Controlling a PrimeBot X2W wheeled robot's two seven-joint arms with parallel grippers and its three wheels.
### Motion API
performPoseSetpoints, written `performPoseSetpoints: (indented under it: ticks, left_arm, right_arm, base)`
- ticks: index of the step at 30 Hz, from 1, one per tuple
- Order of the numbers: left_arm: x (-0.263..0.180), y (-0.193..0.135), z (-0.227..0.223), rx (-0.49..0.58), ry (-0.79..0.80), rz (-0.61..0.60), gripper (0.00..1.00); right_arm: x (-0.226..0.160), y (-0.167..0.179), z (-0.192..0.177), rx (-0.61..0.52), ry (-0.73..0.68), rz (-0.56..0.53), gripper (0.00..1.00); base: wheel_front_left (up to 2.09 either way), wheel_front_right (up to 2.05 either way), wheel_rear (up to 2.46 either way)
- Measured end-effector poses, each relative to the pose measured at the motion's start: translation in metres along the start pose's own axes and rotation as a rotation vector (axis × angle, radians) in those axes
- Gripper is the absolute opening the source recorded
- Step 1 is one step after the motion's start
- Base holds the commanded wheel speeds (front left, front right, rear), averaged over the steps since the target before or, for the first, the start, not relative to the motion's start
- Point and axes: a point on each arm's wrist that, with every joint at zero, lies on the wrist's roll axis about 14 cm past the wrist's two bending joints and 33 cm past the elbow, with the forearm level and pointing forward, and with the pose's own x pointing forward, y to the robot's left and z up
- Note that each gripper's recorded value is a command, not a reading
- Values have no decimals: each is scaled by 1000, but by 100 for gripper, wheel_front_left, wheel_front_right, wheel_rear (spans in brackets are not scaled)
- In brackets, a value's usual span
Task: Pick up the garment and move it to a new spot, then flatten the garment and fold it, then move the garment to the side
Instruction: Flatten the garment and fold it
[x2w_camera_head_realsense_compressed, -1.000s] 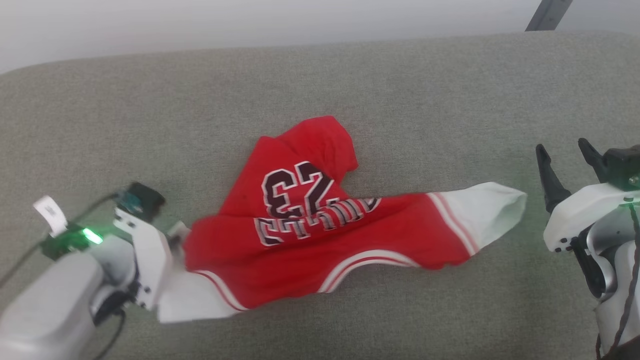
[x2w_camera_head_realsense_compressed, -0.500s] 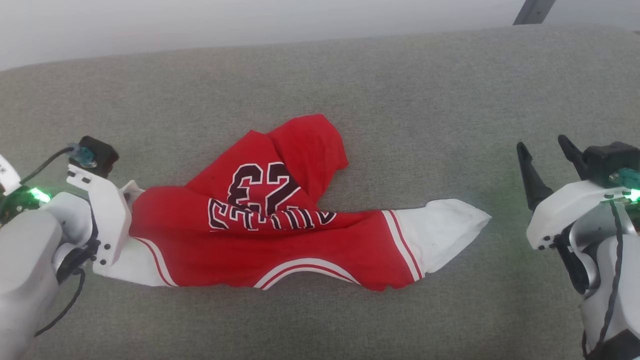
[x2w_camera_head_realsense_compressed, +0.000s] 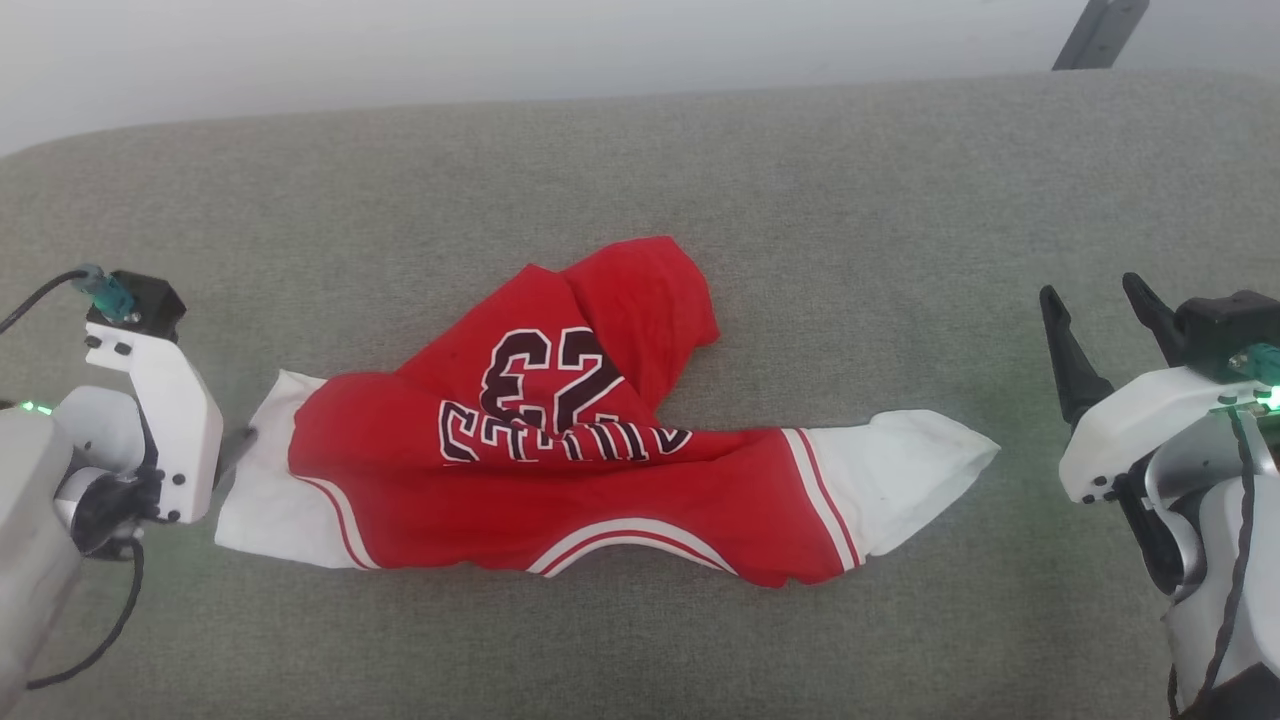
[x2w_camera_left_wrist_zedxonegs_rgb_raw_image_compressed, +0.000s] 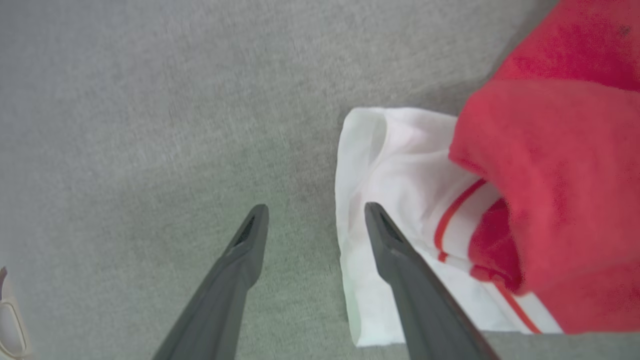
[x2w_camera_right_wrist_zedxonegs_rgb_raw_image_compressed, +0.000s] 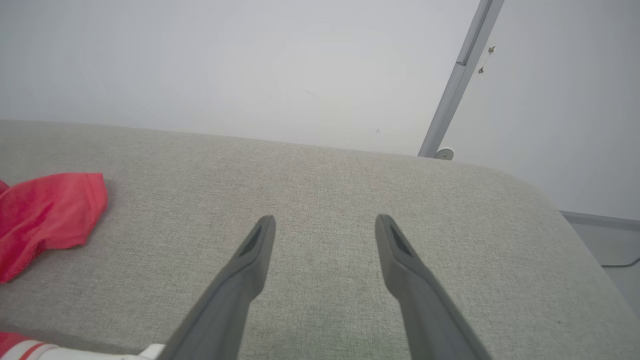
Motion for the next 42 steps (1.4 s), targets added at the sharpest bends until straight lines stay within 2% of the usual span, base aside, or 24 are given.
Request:
performPoseSetpoints:
  ticks: [4,10,13,17,19,20,24,27,34,42]
  left_arm:
    - [-8,3,-16,-33,107,-4,100]
    - [-13,-14,-38,-118,234,-44,100]
    - [-13,-18,-51,-125,297,-34,100]
    - [-8,-21,-55,-119,292,-23,100]
    - [-6,-24,-59,-119,299,-31,69]
    - [-4,-27,-61,-115,301,-38,0]
    - [-1,-32,-64,-107,301,-61,0]
    - [0,-34,-65,-112,297,-70,0]
    - [2,-35,-64,-128,280,-75,0]
    - [4,-34,-61,-144,264,-78,0]
  right_arm:
    - [0,4,3,1,-9,10,100]
    - [0,9,6,3,-16,22,100]
    - [0,12,6,3,-15,28,100]
    - [-1,12,5,2,-14,31,100]
    - [-1,12,6,5,-17,31,100]
    - [-1,12,6,4,-18,30,100]
    - [-1,14,2,20,10,45,100]
    - [-3,31,-12,56,83,100,100]
    - [-20,69,-58,108,352,251,100]
    - [-32,78,-92,116,576,302,100]
  base:
    - [0,0,0]
    - [0,0,0]
    - [0,0,0]
    - [0,0,0]
    - [0,0,0]
    - [0,0,0]
    - [0,0,0]
    - [0,0,0]
    - [0,0,0]
    - [0,0,0]
